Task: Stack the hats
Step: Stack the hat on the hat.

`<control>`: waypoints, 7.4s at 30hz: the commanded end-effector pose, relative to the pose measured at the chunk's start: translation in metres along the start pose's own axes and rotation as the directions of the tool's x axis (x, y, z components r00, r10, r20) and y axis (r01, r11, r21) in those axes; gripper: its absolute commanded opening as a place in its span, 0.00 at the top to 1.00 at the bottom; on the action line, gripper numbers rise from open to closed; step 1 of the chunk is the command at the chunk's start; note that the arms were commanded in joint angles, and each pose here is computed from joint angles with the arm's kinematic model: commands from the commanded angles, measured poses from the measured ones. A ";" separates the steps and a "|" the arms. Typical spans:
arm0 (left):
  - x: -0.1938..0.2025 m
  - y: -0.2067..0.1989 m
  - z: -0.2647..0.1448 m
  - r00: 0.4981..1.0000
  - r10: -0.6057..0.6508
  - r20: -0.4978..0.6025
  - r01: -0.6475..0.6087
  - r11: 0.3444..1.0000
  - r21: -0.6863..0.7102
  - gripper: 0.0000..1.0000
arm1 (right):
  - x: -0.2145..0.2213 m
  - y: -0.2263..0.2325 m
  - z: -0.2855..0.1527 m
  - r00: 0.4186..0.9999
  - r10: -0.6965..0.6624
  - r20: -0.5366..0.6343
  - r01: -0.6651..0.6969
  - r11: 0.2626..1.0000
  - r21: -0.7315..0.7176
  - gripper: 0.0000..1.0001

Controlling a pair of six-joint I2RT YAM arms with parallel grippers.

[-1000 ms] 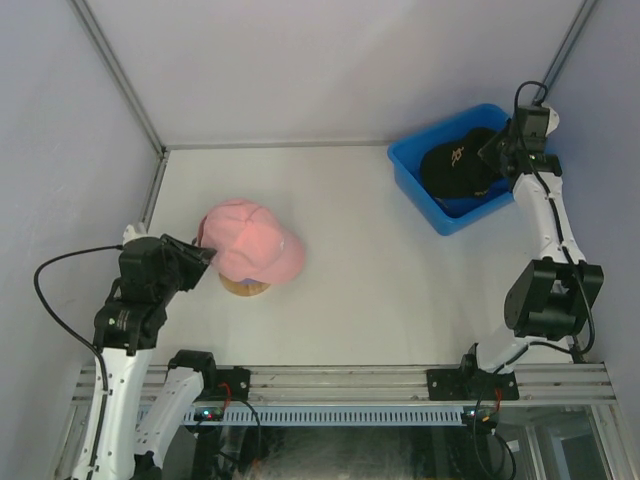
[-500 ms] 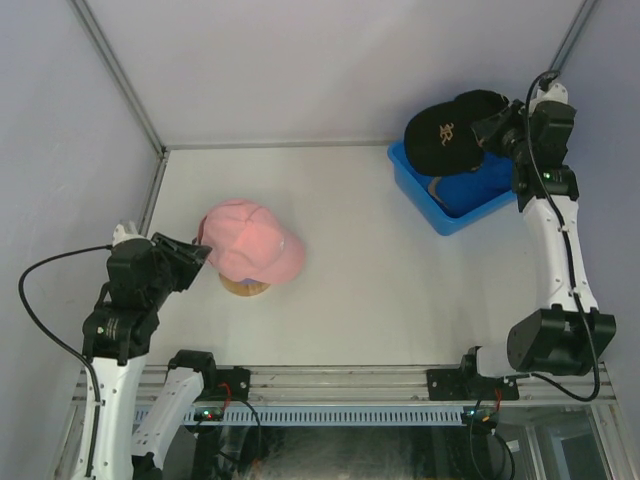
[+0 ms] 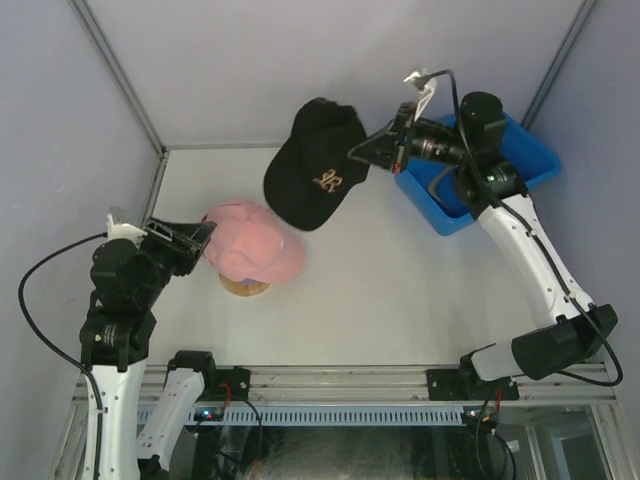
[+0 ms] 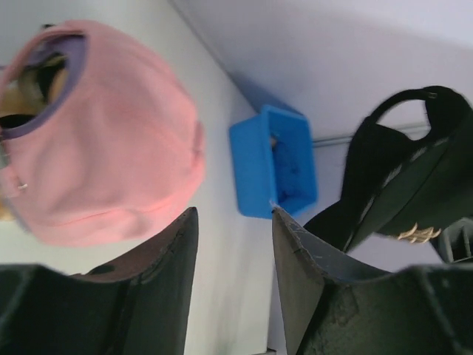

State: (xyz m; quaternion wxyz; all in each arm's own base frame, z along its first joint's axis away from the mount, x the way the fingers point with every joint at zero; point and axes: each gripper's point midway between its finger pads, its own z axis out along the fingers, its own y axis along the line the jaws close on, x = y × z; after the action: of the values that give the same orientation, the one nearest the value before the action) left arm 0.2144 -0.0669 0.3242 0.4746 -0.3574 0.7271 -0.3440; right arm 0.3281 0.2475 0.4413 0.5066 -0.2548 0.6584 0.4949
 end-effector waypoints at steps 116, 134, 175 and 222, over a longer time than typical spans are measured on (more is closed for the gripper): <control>-0.079 -0.231 -0.124 0.853 -0.131 0.505 -0.403 0.447 0.798 1.00 | 0.076 0.167 0.081 0.355 0.864 -0.357 -0.929 0.284 -0.235 0.00; -0.081 -0.220 -0.123 0.896 -0.211 0.390 -0.251 0.484 0.838 1.00 | 0.053 0.170 0.107 0.581 0.717 -0.386 -0.785 0.367 -0.499 0.04; -0.050 -0.190 -0.059 0.955 -0.189 0.229 -0.123 0.452 0.884 1.00 | 0.015 0.189 0.099 0.578 0.577 -0.577 -0.758 0.119 -0.641 0.37; -0.001 -0.202 -0.123 0.976 0.199 0.086 -0.148 0.318 0.936 0.19 | 0.069 0.240 0.037 0.517 0.448 -0.729 -0.848 0.153 -0.508 1.00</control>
State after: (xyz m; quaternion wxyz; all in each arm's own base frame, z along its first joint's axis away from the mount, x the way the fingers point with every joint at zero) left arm 0.1734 -0.1376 0.5069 0.6284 -0.0030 0.4858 -0.6076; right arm 0.1469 0.4092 0.4539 -0.0292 -0.2502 0.4556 0.8538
